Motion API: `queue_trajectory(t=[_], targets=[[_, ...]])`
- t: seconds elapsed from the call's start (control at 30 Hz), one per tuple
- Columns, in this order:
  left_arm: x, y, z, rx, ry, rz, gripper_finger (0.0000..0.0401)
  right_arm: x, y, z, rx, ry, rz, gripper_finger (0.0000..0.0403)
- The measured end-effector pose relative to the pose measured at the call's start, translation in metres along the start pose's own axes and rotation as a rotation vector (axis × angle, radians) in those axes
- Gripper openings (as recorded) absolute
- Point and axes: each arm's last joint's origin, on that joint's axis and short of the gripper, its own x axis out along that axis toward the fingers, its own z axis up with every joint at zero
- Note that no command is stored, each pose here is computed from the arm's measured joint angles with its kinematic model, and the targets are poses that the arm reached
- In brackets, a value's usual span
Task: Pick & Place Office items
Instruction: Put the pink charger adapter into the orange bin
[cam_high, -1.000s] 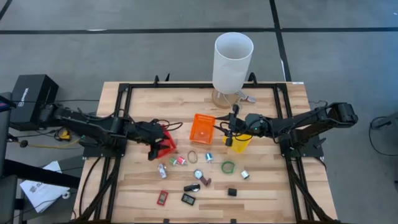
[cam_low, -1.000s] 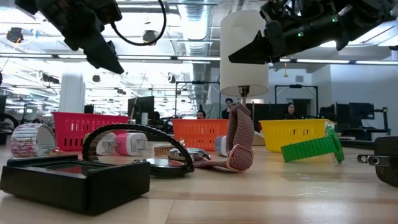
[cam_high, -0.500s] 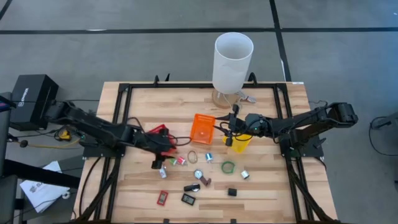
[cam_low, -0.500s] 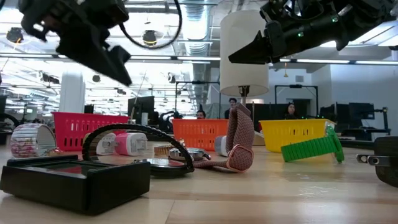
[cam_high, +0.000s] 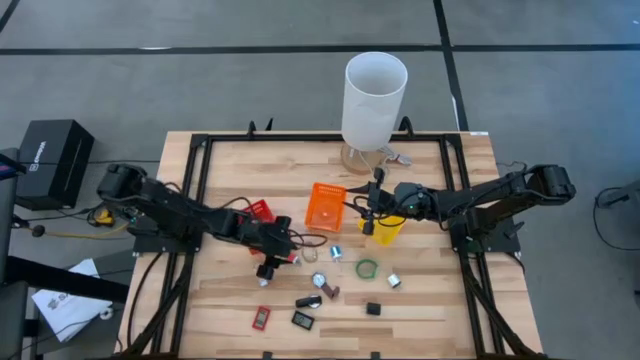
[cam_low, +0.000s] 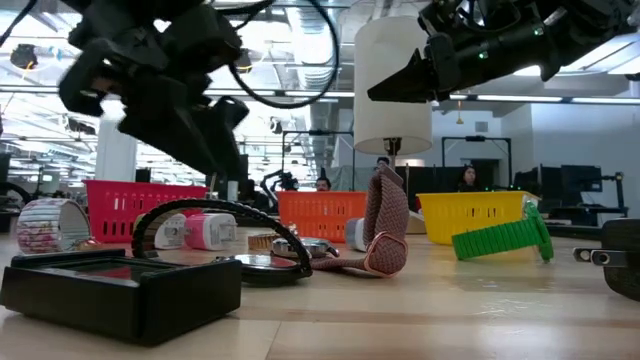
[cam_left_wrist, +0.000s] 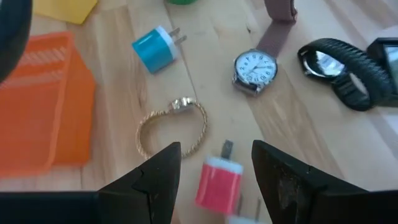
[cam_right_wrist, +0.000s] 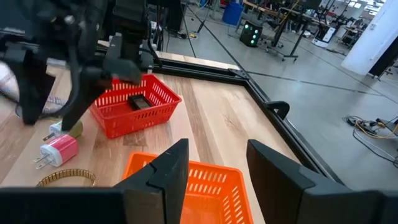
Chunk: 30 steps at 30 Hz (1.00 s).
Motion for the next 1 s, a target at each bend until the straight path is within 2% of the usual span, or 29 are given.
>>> queue_trajectory(t=[0.17,0.43,0.87,1.0], targets=[[0.015,-0.001,-0.001,0.043,0.043,-0.025,0.0192,0.0,0.0,0.0,-0.002,0.005,0.001,0.0154],[0.032,-0.005,-0.011,0.042,0.112,-0.078,0.0191,0.0,0.0,-0.002,-0.007,0.021,0.004,0.0154],[0.035,-0.005,-0.02,0.048,0.173,-0.059,0.019,0.0,0.0,-0.002,-0.006,0.019,0.004,0.0154],[0.035,-0.005,-0.021,0.048,0.174,-0.053,0.0175,0.0,0.0,-0.002,-0.006,0.019,0.004,0.0154]])
